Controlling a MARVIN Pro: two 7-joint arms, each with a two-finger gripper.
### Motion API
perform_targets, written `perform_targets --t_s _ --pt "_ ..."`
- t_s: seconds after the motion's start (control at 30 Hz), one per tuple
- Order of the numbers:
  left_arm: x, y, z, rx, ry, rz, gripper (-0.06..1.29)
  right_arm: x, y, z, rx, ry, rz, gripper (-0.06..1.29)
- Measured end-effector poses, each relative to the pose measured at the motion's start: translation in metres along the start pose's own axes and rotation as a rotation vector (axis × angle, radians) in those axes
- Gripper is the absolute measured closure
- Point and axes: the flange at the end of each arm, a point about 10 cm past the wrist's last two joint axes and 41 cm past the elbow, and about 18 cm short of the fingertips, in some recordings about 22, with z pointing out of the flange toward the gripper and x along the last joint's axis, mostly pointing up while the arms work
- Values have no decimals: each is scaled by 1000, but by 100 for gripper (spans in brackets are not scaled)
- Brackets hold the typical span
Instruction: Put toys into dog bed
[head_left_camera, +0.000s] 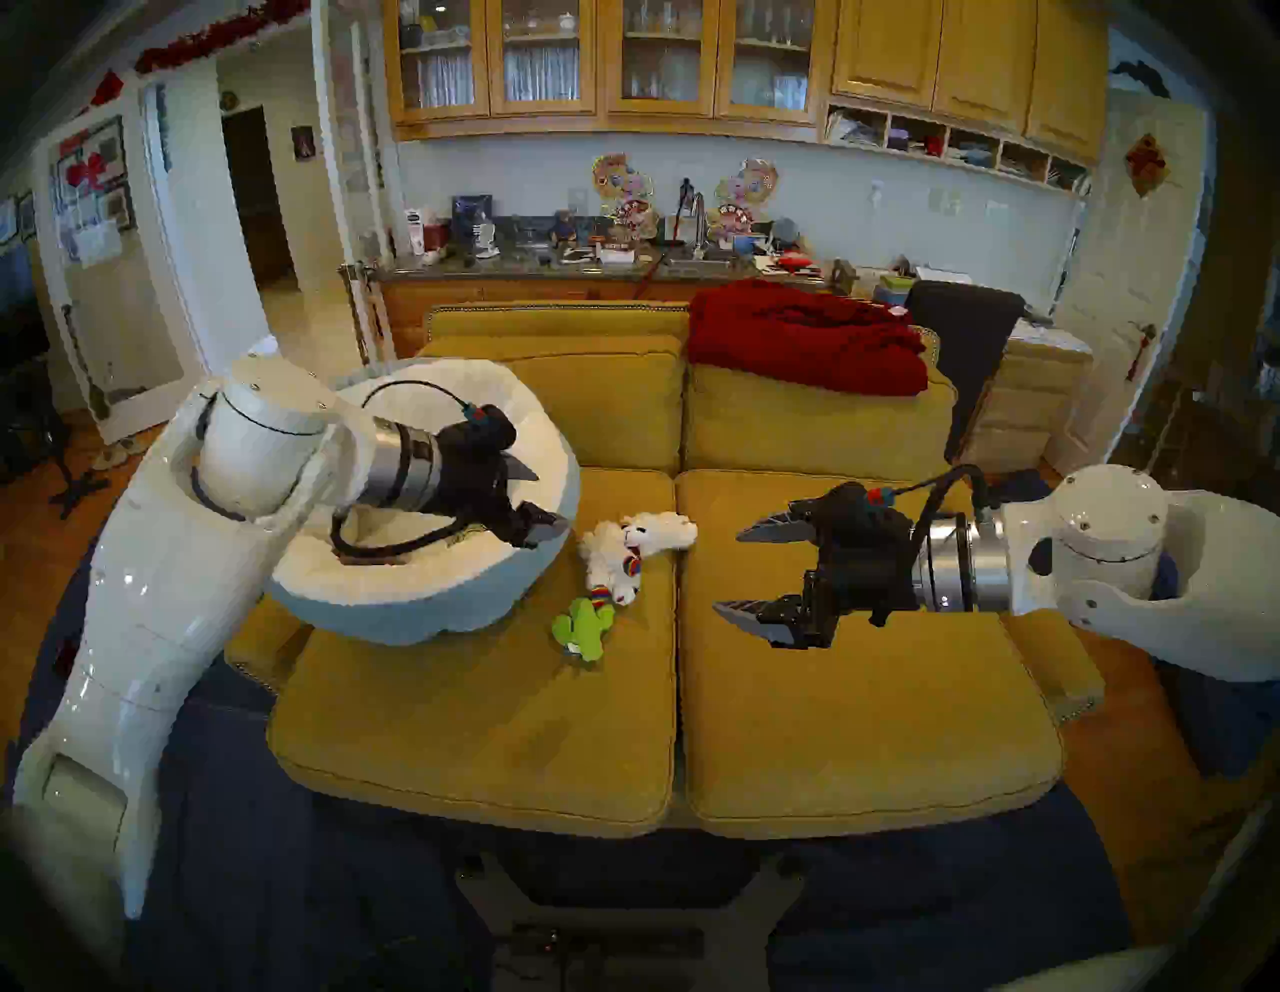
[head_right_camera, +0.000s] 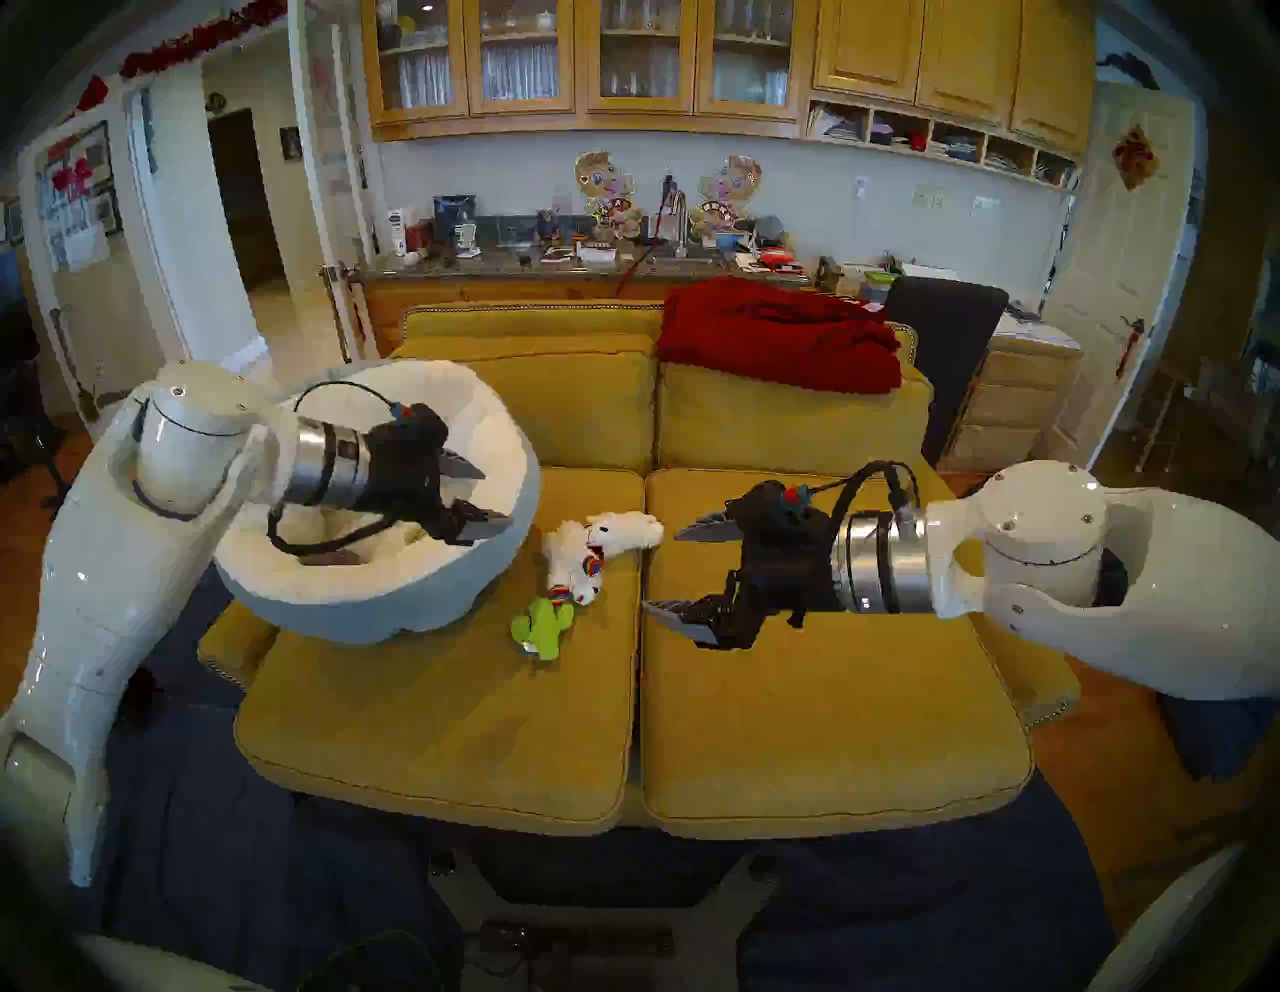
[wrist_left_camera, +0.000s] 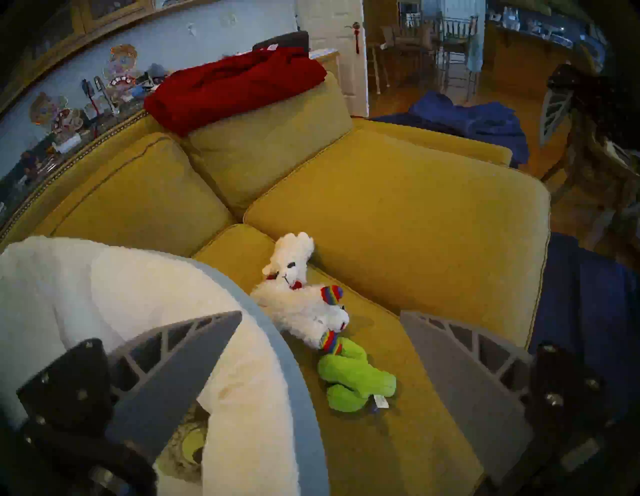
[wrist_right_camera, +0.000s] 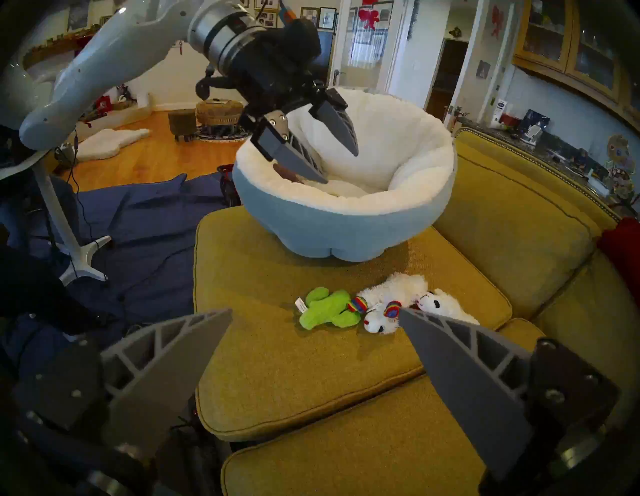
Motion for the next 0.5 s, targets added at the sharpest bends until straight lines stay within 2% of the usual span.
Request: perform_targets --t_s 0.17,0.5 --pt "-2 13 23 18 -51 -22 0 0 0 0 3 1 0 -2" --pt "-7 22 52 -5 -82 -37 0 0 0 0 5 2 -1 -2"
